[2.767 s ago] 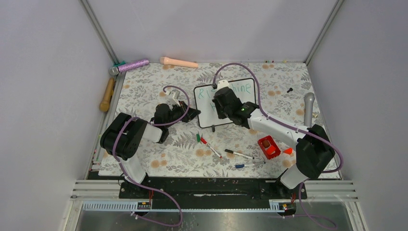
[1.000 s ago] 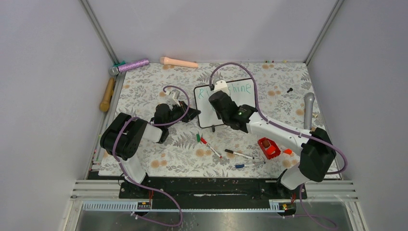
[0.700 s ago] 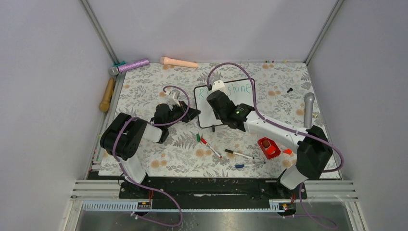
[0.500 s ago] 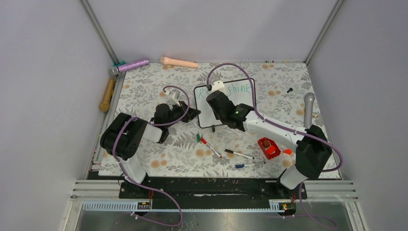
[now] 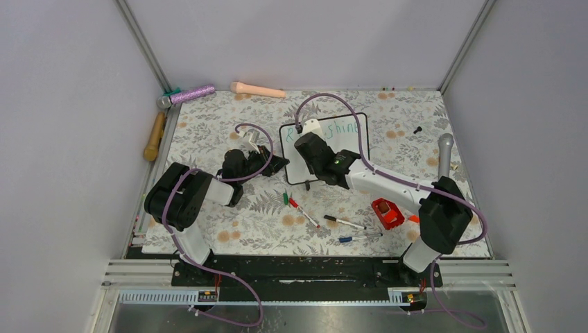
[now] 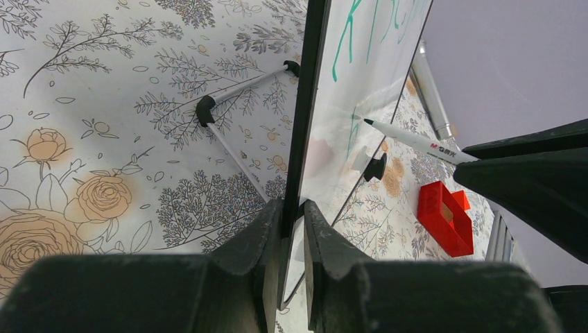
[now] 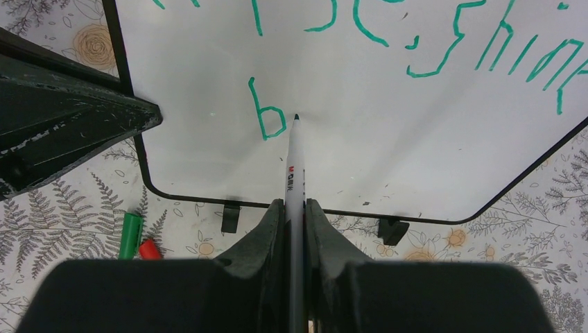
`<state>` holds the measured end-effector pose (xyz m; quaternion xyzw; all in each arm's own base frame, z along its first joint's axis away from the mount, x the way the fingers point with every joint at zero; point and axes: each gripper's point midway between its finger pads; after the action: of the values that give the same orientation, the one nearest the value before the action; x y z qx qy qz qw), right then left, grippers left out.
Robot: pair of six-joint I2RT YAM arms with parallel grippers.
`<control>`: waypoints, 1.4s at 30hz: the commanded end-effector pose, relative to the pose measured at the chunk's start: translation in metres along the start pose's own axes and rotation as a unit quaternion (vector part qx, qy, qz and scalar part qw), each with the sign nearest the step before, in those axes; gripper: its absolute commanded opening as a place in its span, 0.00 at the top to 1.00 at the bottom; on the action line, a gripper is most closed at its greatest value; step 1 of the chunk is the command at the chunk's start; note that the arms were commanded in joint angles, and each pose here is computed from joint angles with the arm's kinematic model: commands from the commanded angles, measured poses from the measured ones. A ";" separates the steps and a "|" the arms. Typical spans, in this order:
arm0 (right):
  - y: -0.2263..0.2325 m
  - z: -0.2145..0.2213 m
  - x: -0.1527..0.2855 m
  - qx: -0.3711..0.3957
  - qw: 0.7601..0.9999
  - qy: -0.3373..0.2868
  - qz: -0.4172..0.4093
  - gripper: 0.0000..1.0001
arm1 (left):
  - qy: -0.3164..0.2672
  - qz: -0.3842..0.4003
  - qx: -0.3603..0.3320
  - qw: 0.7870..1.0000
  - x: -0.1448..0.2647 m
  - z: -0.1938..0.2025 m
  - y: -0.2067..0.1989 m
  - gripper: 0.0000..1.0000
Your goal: Write a sentence on the whiteboard
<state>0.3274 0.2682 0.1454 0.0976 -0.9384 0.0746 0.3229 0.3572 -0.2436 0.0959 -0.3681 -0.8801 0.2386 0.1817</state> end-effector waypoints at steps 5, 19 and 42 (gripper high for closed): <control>0.001 -0.020 0.000 -0.006 1.000 -0.027 0.015 1.00 | -0.026 0.003 -0.016 1.000 -0.004 -0.017 -0.001 1.00; 0.002 -0.006 -0.002 -0.009 1.000 -0.012 0.011 1.00 | -0.026 0.002 -0.017 1.000 -0.005 -0.018 -0.001 1.00; -0.001 0.013 0.001 -0.017 1.000 0.008 0.002 1.00 | -0.027 0.001 -0.016 0.999 -0.004 -0.018 -0.001 1.00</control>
<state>0.3197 0.2619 0.1289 0.0879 -0.9338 0.0713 0.3394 0.3575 -0.2434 0.0958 -0.3672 -0.8805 0.2384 0.1818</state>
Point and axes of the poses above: each gripper's point midway between its finger pads, its own x axis back along the fingers, its own y axis along the line the jaws close on, z = x × y, and after that the axes turned 8 degrees about -x, right-handed
